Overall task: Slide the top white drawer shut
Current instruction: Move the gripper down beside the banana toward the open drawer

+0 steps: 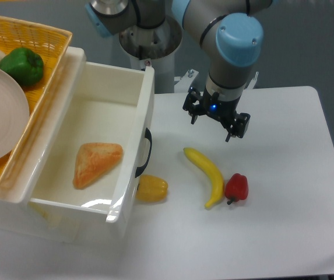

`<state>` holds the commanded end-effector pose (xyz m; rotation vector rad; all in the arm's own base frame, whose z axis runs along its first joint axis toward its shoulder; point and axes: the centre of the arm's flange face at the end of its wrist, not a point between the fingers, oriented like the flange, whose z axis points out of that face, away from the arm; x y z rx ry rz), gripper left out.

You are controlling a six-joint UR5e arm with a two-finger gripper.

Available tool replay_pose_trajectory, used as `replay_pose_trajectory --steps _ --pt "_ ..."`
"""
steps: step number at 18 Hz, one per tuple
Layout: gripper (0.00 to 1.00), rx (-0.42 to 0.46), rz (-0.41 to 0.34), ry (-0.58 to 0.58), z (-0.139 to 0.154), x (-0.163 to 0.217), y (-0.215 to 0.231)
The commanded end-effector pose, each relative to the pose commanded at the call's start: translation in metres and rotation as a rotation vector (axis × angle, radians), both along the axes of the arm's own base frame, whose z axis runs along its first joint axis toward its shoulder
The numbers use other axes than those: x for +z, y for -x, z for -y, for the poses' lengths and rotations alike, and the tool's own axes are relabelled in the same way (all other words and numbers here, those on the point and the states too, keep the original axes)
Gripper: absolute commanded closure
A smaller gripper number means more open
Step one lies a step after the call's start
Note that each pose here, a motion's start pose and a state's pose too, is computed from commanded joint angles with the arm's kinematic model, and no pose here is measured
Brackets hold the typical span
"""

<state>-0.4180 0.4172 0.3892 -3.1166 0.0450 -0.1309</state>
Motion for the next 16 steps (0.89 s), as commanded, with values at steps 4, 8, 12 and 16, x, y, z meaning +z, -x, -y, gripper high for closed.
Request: replay_pose_trajectory --steps 4,8,12,16 --pt "0.0 0.071 0.014 0.007 0.007 -0.006 0.009" --pt "0.0 0.139 0.02 0.017 0.0 -0.026 0.018" --pt "0.0 0.252 0.059 0.023 -0.006 -0.042 0.022" --pt "0.0 0.297 0.098 0.015 -0.011 -0.055 0.023"
